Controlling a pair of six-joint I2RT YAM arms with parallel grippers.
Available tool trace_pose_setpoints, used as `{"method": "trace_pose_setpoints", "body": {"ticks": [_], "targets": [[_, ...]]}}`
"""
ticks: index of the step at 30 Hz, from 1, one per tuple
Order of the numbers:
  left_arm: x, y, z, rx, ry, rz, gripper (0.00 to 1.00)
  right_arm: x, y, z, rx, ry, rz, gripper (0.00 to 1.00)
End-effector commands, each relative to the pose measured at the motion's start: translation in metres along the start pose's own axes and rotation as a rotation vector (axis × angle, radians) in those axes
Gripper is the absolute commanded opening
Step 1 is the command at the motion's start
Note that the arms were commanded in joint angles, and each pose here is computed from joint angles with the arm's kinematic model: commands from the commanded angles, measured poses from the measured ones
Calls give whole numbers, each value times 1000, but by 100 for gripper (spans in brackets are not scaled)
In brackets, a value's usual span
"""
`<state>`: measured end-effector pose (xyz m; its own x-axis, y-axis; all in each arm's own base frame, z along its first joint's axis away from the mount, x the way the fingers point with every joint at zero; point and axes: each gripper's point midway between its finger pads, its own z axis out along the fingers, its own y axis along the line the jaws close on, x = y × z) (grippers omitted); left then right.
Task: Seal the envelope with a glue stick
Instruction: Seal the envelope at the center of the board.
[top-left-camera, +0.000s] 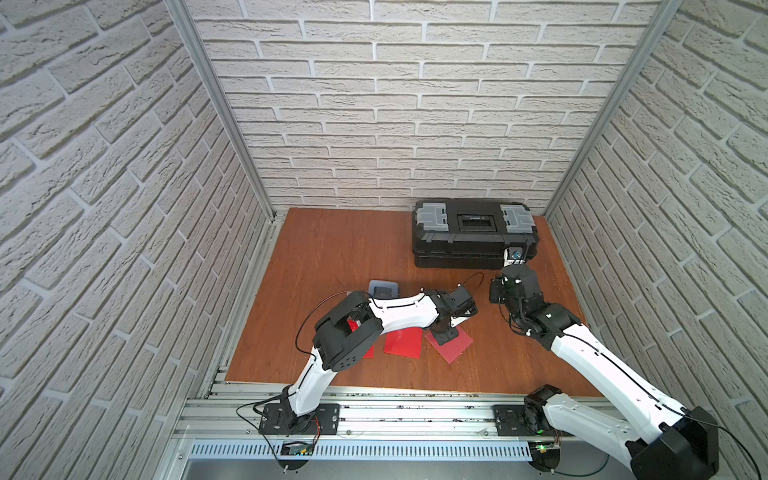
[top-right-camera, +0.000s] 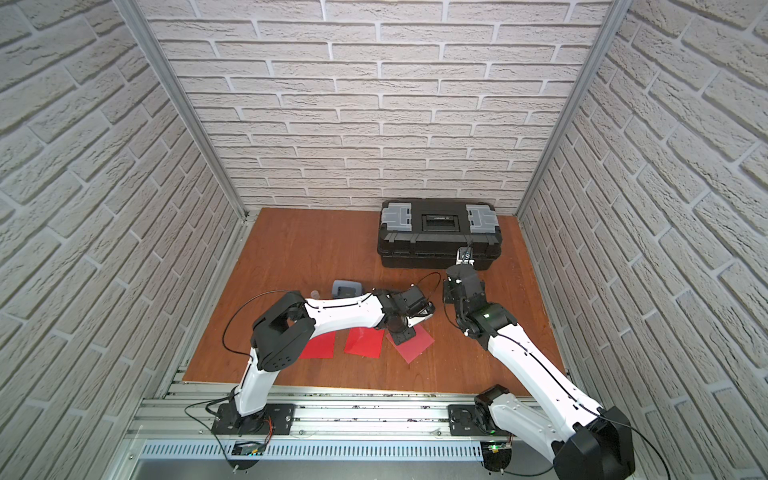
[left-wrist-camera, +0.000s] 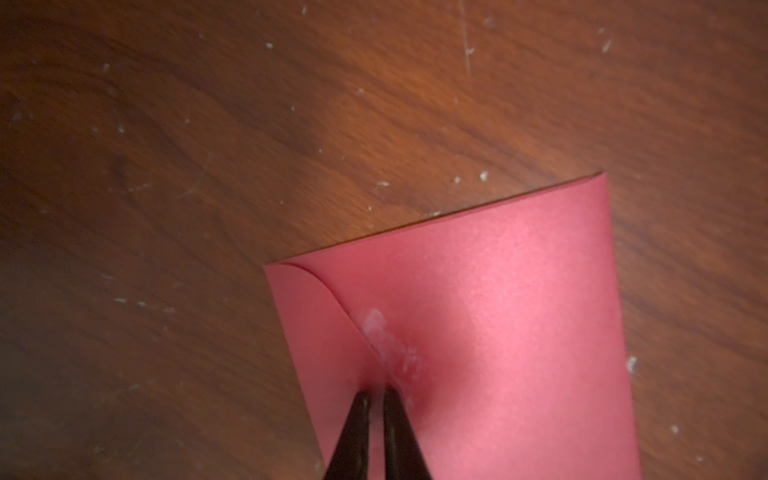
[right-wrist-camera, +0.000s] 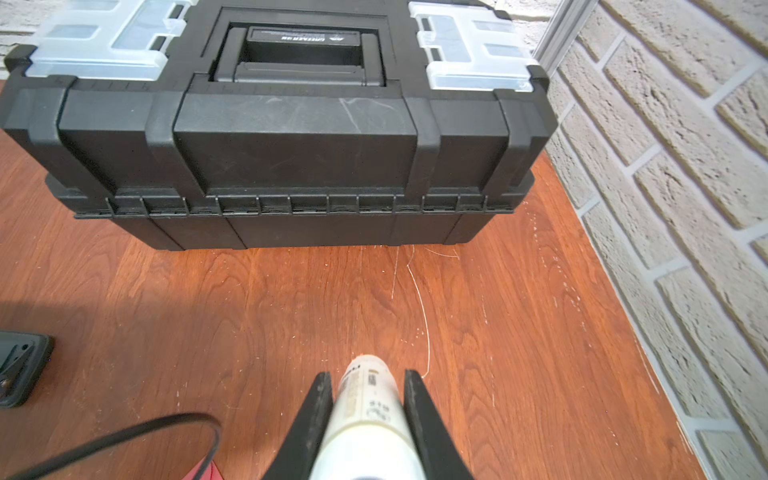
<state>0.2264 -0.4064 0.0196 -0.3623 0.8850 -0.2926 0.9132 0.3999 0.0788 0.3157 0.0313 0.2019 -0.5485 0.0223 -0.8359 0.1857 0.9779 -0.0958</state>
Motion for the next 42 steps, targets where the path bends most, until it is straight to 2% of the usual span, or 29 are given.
{"method": "trace_pose_setpoints", "body": {"ticks": [1, 5, 8, 19, 25, 30, 37, 42], "targets": [[60, -10, 36, 59, 190, 1, 14, -1, -7, -3, 20, -4, 9, 3], [29, -12, 11, 104, 68, -32, 23, -3, -5, -5, 1, -3, 20, 3], [21, -13, 1, 113, 35, -49, 25, -4, -3, -6, -17, -4, 45, 3], [35, -10, -2, 79, 65, -64, 17, -4, 3, -6, -50, 4, 53, 3], [23, -8, -14, 74, 13, -66, 25, -5, 3, -6, -49, 5, 52, 3], [22, -9, -22, 74, -4, -59, 26, -5, 5, -4, -53, 11, 57, 3], [23, -7, -29, 46, -17, -42, 34, -6, 7, -3, -55, 16, 55, 3], [19, -6, -33, 37, -30, -37, 34, -7, 8, -3, -59, 18, 59, 3]]}}
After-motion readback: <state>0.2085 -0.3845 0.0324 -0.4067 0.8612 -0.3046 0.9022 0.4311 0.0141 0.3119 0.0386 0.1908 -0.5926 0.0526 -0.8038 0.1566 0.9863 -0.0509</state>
